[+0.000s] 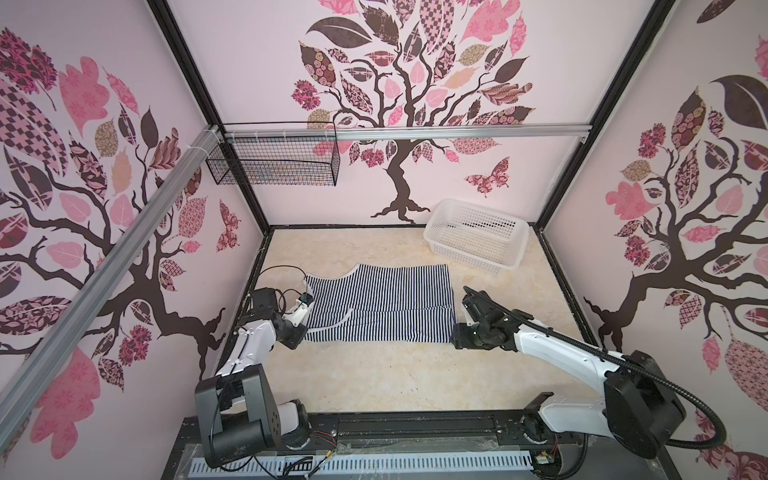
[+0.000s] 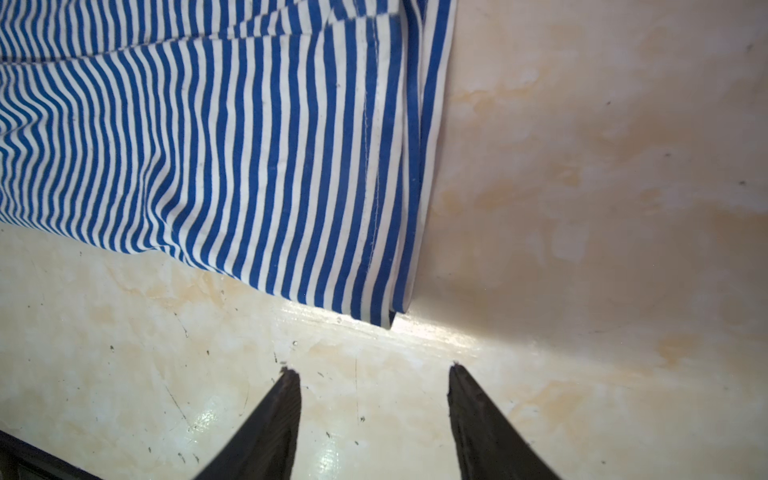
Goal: Fold and stack the tank tops
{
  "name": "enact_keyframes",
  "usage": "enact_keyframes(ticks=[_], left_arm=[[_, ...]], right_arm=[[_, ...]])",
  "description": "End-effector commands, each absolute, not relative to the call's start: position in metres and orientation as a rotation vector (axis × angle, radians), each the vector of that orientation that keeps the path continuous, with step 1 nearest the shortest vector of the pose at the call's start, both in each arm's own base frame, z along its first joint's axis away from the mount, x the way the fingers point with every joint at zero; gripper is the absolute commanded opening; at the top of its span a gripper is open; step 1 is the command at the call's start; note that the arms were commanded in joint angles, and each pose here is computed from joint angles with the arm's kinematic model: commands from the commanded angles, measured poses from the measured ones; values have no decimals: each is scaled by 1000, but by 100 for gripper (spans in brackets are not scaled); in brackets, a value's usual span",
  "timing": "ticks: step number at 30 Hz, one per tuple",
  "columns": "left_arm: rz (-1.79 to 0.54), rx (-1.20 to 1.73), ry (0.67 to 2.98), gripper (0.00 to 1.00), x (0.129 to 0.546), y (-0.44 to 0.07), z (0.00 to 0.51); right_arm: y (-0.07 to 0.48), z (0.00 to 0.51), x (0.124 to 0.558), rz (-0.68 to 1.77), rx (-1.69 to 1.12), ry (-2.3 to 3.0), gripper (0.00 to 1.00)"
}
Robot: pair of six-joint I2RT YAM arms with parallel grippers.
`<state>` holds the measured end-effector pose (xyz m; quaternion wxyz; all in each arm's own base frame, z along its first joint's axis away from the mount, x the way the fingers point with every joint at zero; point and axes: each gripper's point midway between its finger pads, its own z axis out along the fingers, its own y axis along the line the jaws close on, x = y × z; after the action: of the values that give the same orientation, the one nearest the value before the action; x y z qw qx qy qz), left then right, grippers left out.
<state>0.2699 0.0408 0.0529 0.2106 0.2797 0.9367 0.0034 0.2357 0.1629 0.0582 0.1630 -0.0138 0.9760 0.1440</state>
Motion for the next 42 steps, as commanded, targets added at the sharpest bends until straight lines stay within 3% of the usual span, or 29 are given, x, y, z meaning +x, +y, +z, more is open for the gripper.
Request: enact_keyframes(ticks=[1,20,22,26,28,42], left_arm=[[34,789,2586,0,280,46,56],[29,786,2604,1,280,47,47],[31,791,2612,1,279,48,45],[50,803,2619,1,279,51,45],[54,812,2617,0,279,51,45],[102,881,2635,0,272,57,41]], right_arm=[[164,53,236,410,-48,2802,60],[178,26,247,484,-28,2774,55],[179,26,247,489,-39,2778,48],[175,28,243,466,-54,2788,16],[172,31,240,458,-63,2789,7],[160,37,209,515,3,2813,5]])
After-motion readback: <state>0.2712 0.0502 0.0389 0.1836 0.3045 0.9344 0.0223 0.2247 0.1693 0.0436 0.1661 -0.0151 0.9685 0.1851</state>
